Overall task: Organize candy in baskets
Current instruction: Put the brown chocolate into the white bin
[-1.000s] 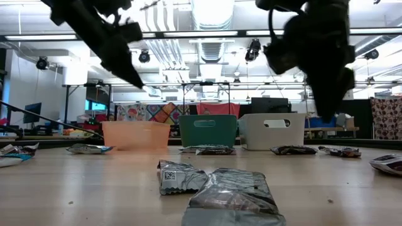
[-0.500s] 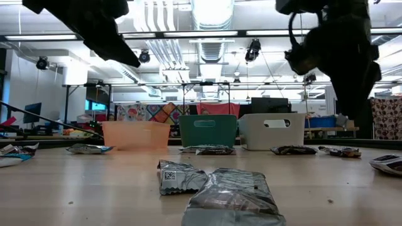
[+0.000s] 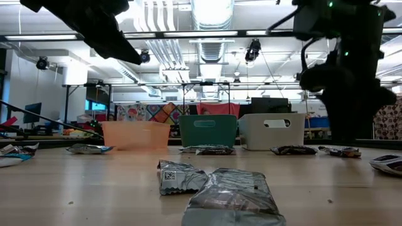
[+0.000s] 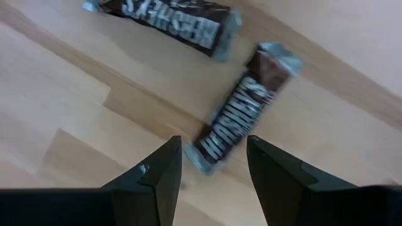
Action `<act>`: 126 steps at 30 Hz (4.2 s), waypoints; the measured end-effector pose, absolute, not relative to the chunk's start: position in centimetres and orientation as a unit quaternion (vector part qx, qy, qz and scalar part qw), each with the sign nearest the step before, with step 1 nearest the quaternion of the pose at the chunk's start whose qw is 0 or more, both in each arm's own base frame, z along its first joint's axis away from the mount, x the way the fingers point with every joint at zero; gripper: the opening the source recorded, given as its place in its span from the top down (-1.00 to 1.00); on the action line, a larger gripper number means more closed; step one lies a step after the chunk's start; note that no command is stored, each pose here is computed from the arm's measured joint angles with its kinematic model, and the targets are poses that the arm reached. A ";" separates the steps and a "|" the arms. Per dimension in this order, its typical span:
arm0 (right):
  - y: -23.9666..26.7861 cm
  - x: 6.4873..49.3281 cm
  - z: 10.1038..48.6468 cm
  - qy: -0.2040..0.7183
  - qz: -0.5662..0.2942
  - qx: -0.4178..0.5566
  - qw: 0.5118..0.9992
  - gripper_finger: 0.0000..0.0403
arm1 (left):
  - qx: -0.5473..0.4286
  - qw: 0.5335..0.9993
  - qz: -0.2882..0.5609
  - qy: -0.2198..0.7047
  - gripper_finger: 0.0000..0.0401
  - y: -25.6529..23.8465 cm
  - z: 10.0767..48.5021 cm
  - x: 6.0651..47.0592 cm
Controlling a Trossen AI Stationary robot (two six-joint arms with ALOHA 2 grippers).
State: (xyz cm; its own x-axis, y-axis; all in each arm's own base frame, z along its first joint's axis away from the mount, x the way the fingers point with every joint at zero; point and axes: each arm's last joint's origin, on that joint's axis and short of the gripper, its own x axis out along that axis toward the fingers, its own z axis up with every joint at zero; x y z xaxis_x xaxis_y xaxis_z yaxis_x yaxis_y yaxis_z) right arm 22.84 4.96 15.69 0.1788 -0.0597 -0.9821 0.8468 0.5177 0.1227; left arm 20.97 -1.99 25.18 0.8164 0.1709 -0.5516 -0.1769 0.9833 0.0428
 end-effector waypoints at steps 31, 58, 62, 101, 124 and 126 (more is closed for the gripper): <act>5.0 23.0 16.0 0.556 -0.301 0.353 0.689 0.96 | 0.048 0.945 0.118 0.300 0.51 -1.8 24.7 21.4; 9.5 20.8 15.2 0.391 -0.307 0.219 0.840 0.11 | 0.077 0.940 0.156 0.293 0.61 -1.5 25.1 21.0; 10.3 19.1 13.2 0.351 -0.313 0.202 0.859 0.04 | 0.070 0.946 0.157 0.276 0.61 -1.5 25.4 21.2; 11.1 18.8 6.7 0.263 -0.342 0.131 0.893 0.50 | 0.106 0.953 0.147 0.244 0.62 -1.6 26.0 21.6; 10.1 19.4 16.9 0.166 -0.280 0.211 0.922 0.65 | 0.113 0.973 0.081 0.185 0.62 -1.7 27.9 20.8; 9.7 19.6 18.2 0.157 -0.275 0.212 0.925 0.65 | 0.115 0.974 0.067 0.184 0.62 -1.8 27.8 21.1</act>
State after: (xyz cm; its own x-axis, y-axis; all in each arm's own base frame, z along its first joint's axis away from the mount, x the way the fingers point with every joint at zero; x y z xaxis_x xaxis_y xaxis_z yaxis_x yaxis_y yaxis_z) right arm 19.64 9.68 18.24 0.8003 -0.4412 -0.4060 0.5741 0.7591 0.3068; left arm 21.05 -1.83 27.80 0.9232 0.1736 -0.3429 -0.0892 0.9646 0.2481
